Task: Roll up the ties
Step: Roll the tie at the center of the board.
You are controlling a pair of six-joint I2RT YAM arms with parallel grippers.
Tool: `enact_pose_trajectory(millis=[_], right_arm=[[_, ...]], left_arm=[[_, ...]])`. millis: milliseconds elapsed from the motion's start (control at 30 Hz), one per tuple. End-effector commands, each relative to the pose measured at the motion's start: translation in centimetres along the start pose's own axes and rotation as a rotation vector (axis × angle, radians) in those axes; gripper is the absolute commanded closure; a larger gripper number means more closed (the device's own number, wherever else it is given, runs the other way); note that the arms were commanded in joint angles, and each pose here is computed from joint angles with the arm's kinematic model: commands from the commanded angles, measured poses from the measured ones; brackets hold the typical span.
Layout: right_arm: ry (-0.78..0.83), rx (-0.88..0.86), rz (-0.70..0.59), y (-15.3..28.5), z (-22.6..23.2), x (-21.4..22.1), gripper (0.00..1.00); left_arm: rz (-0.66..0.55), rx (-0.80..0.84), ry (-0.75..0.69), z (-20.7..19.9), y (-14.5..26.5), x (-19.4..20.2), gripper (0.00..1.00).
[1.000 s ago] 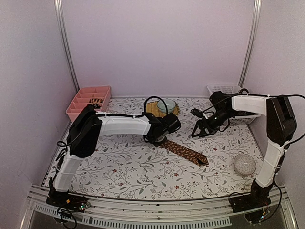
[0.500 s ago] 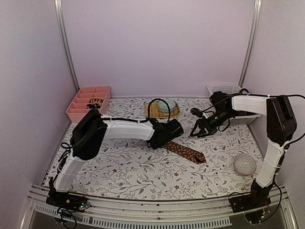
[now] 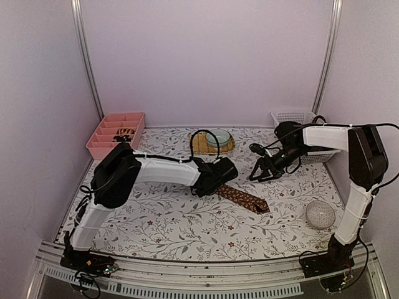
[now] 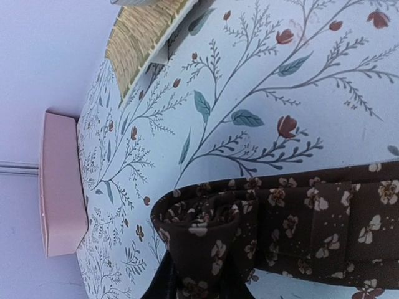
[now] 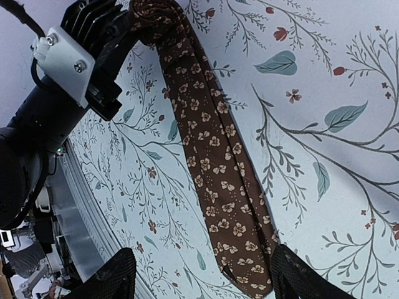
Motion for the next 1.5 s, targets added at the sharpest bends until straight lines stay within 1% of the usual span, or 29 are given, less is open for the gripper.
enact_pose_trajectory(millis=[0,200,600,700,900,1100,1267,1367,1467], right_arm=[[0.02,-0.03,-0.014,0.7,1.0,0.3,0.26],[0.016,-0.036,-0.011,0.6,1.0,0.3,0.26],[0.015,-0.051,-0.006,0.6,1.2,0.3,0.26],[0.014,-0.053,-0.006,0.6,1.2,0.3,0.26],[0.015,-0.053,-0.006,0.7,1.2,0.3,0.26],[0.014,-0.057,-0.003,0.6,1.2,0.3,0.26],[0.008,-0.059,0.001,0.5,1.2,0.3,0.26],[0.007,-0.06,0.002,0.4,1.1,0.2,0.26],[0.004,-0.061,0.003,0.4,1.1,0.2,0.26]], left_arm=[[-0.026,-0.057,0.019,0.5,0.4,-0.3,1.0],[-0.024,-0.083,-0.06,-1.3,0.3,-0.1,1.0],[-0.04,-0.026,-0.105,-3.8,0.2,-0.5,0.98],[-0.046,-0.004,-0.104,-4.0,0.3,-0.7,0.92],[-0.055,0.046,-0.127,-4.5,0.5,-0.9,0.77],[-0.072,0.089,-0.131,-4.7,0.9,-1.3,0.71],[-0.078,0.083,-0.136,-4.4,1.1,-1.5,0.63],[-0.088,0.072,-0.129,-3.8,1.4,-1.9,0.61],[-0.109,0.062,-0.111,-3.0,1.9,-2.5,0.56]])
Point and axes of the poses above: each gripper's point midway between its finger pads, its own y axis back along the fingers, its own z axis along the line the jaws close on, x = y × z, the point moved 7 cm from there along y, back along the fingers, and after that the axes turned 6 degrees about -y, right-handed, at the moved point
